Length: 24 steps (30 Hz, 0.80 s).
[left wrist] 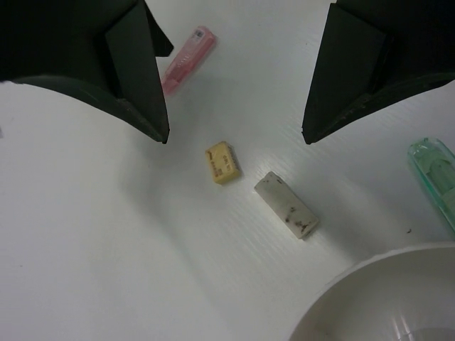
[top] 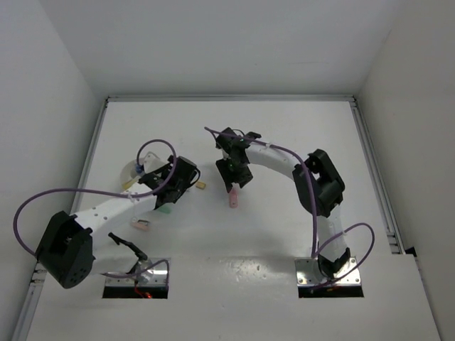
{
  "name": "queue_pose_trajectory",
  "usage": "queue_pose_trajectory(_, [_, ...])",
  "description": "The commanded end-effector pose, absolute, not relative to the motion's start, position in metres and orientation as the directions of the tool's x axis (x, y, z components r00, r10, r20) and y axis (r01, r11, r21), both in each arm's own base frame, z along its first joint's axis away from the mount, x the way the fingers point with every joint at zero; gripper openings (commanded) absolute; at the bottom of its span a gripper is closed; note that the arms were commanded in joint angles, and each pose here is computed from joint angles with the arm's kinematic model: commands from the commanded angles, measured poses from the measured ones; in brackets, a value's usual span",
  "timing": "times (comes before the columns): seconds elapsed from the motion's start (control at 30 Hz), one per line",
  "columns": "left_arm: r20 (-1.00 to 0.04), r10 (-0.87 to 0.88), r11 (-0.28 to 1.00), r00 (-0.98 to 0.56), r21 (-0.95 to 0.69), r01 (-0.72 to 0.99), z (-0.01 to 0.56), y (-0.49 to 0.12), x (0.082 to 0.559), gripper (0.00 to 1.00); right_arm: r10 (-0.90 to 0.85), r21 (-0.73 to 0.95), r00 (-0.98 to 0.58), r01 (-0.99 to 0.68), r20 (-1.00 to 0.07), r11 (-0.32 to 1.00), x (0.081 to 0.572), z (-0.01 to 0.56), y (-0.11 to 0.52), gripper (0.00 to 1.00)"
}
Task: Sort the stationery into containers
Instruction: Grab a piece of stationery with the right arm
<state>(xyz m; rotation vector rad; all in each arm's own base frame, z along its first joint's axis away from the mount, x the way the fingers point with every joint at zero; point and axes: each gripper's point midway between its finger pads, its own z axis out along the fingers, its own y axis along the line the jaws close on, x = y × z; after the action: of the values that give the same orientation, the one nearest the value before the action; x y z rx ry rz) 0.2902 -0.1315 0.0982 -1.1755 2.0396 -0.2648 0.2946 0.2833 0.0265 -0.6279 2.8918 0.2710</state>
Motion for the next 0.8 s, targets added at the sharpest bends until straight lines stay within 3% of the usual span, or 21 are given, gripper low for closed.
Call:
queue_pose_trajectory(0.0, [-0.511,-0.82,0.552,-0.258,-0.587,-0.593,0.128,-0.136,0.296,0.82,-0.353,0.115,-0.91,-0.383,-0.216,0.916,0.293,0.019,0.292,0.52])
queue_pose_trajectory(0.37, [-0.673,-0.677,0.731,-0.299,-0.565,-0.382,0.2,-0.14,0.294,0.84,-0.369,0.043,-0.909,-0.384,-0.193,0.923,0.288,-0.01,0.297,0.52])
queue_pose_trajectory(0.63, [-0.744,-0.653,0.746,-0.138,-0.603,-0.283,0.273,-0.097,0.272,0.9,-0.355,0.025,-0.92,-0.363,-0.166,0.931,0.289,-0.023,0.29,0.49])
queue_pose_trajectory(0.73, [-0.75,-0.655,0.741,-0.095,-0.612,-0.277,0.285,-0.083,0.262,0.93,-0.356,0.053,-0.922,-0.367,-0.155,0.929,0.286,-0.023,0.294,0.37])
queue_pose_trajectory(0.77, [-0.743,-0.666,0.729,-0.068,-0.629,-0.272,0.292,-0.076,0.256,0.93,-0.357,0.058,-0.924,-0.368,-0.138,0.928,0.281,-0.026,0.292,0.28])
